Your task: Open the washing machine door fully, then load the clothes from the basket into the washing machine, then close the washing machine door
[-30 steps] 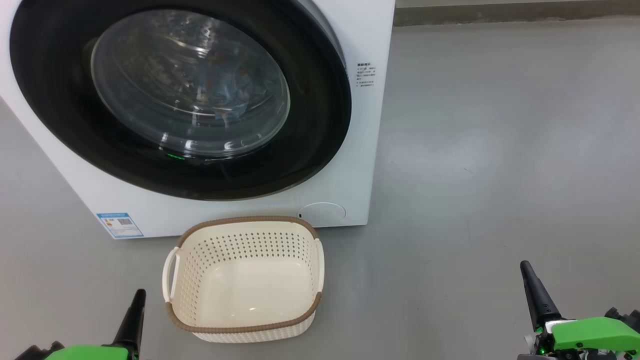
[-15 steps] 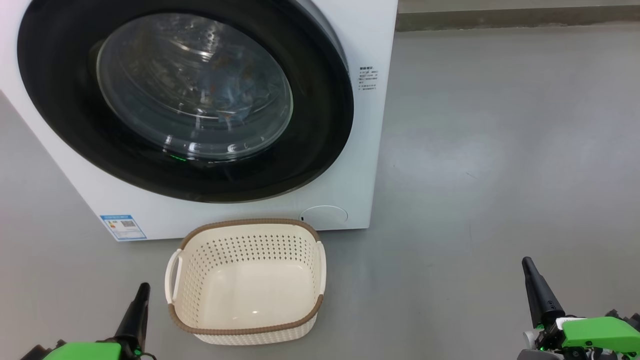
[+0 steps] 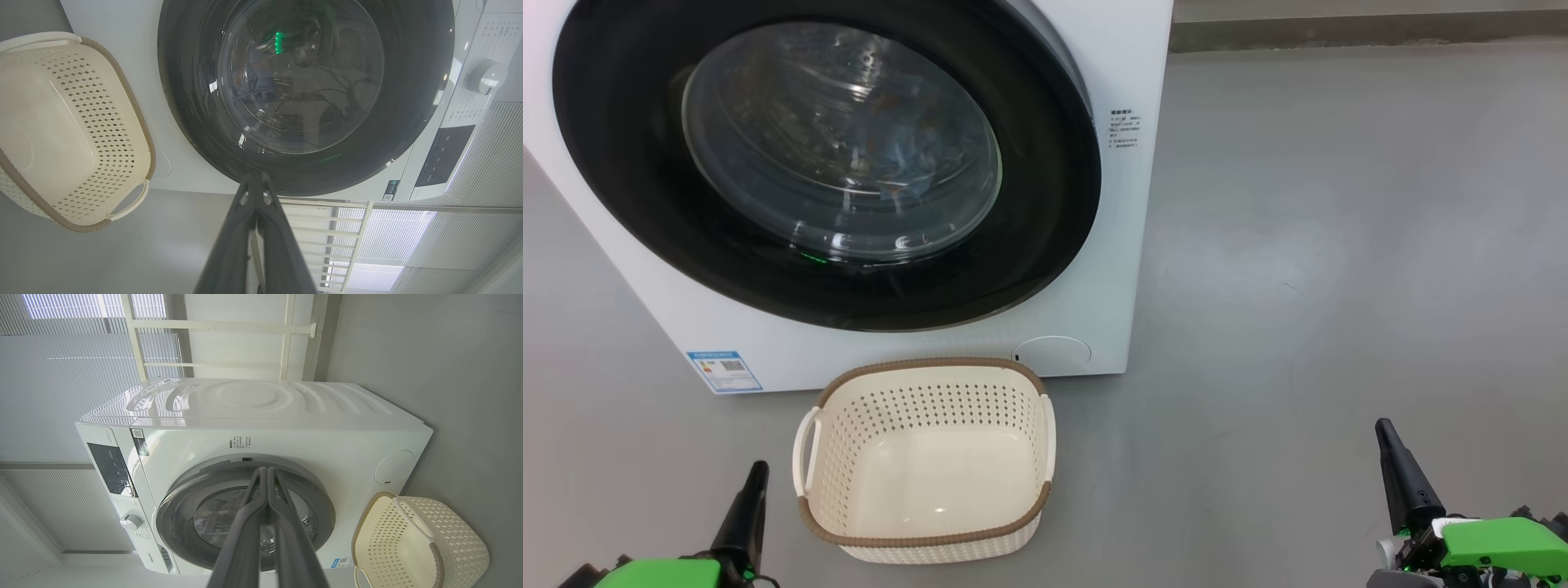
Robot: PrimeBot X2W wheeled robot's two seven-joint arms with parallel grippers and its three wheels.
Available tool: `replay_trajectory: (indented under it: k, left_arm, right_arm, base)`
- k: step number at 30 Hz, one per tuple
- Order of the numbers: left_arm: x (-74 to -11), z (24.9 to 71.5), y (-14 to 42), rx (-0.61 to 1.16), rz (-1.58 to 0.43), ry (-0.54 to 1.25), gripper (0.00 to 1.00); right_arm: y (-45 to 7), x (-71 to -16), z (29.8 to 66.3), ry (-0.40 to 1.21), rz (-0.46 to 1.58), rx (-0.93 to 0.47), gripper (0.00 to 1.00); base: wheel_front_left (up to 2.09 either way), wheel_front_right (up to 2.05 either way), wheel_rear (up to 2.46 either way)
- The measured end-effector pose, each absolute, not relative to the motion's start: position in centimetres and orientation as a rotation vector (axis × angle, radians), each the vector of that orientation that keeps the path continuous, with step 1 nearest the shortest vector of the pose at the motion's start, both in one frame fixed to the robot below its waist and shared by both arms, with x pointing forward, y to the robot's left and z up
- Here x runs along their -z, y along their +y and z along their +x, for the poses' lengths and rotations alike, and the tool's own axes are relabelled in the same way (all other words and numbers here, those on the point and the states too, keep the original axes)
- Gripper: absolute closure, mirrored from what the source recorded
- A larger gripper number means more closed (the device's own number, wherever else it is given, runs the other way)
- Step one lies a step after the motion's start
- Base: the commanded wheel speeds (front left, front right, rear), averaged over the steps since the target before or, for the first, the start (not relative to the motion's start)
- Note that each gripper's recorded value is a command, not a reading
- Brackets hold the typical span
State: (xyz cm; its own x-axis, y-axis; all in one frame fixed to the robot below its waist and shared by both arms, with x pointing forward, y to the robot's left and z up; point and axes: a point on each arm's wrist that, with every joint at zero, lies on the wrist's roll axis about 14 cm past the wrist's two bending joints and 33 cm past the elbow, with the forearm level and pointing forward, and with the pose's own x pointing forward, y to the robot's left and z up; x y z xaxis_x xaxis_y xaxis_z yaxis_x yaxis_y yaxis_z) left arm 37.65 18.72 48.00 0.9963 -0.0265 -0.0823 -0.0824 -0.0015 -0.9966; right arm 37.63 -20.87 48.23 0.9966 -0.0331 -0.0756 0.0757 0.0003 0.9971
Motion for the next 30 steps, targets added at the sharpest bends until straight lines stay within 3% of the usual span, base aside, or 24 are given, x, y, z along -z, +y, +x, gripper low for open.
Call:
replay_trajectory:
  k: [30]
  left_arm:
    - [-48.03,37.67,18.73,-0.044,-1.573,0.085,1.00]
  right_arm:
    - [-20.88,-48.24,37.64,0.033,1.572,0.086,1.00]
  base:
    - [0.00,0.00,0.00]
